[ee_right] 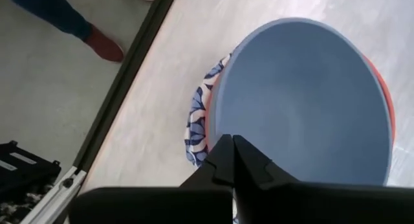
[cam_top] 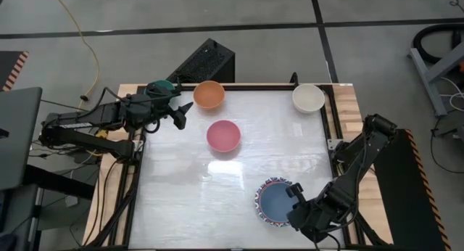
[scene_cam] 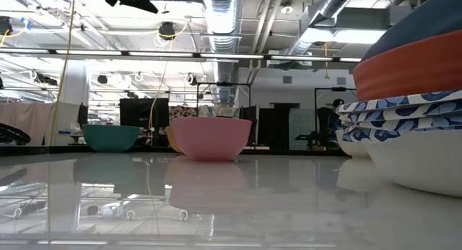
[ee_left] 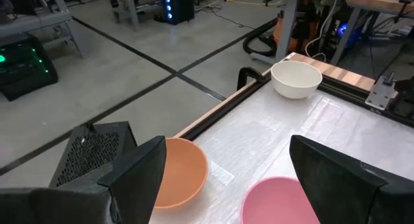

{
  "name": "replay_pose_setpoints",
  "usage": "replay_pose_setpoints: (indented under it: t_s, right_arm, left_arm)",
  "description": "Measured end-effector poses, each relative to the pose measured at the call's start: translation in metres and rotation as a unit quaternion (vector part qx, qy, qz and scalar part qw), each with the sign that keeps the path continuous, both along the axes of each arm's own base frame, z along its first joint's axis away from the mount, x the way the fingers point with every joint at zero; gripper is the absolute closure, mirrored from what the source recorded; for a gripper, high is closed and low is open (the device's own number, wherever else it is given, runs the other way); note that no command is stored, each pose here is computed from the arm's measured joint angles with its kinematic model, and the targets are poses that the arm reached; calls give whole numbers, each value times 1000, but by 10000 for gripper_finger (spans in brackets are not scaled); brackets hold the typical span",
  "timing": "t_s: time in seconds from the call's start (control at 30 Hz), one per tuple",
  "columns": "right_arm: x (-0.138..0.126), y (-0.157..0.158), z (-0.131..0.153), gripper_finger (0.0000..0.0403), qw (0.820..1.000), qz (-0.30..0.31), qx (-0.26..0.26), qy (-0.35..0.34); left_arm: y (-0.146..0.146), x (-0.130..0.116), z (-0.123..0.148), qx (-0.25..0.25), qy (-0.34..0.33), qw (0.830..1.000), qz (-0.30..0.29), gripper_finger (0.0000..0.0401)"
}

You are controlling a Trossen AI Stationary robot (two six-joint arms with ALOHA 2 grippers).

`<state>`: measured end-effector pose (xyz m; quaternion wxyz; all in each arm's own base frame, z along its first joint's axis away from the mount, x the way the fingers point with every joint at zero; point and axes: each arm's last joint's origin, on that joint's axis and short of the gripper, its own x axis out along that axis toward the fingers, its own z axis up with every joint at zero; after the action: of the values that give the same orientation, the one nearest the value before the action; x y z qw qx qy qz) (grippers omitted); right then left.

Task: Nest bowls inside each other
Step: Stack the blue bowl on top of the red bowl, then stack the gray bowl on top of the blue bowl

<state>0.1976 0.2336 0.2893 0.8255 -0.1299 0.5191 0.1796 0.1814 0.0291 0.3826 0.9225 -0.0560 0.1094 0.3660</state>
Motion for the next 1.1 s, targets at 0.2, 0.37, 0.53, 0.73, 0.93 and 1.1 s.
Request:
replay_pose_setpoints:
  t_s: [0.2,0.37,0.53,0.73,0.93,1.1]
  right_arm:
    - [2,-2,0,382,1000,-4,-2,1]
    - [2,-2,0,386,1000,-4,-2,0]
    - [2,-2,-11,386,1000,-15,2,1]
    - [1,-3,-26,386,1000,-31,0,-2]
    - [2,-5,-31,386,998,-43,-26,-26]
    - [6,-9,-25,387,994,-67,-55,-64]
  left_arm:
    - [0,0,0,0,0,1000,1,83]
    - [0,0,0,0,0,1000,1,83]
    - [0,0,0,0,2,1000,1,83]
    - [0,0,-1,0,3,1000,2,83]
    - [1,0,-1,-1,2,1000,5,83]
    - [1,0,0,-2,1,1000,6,83]
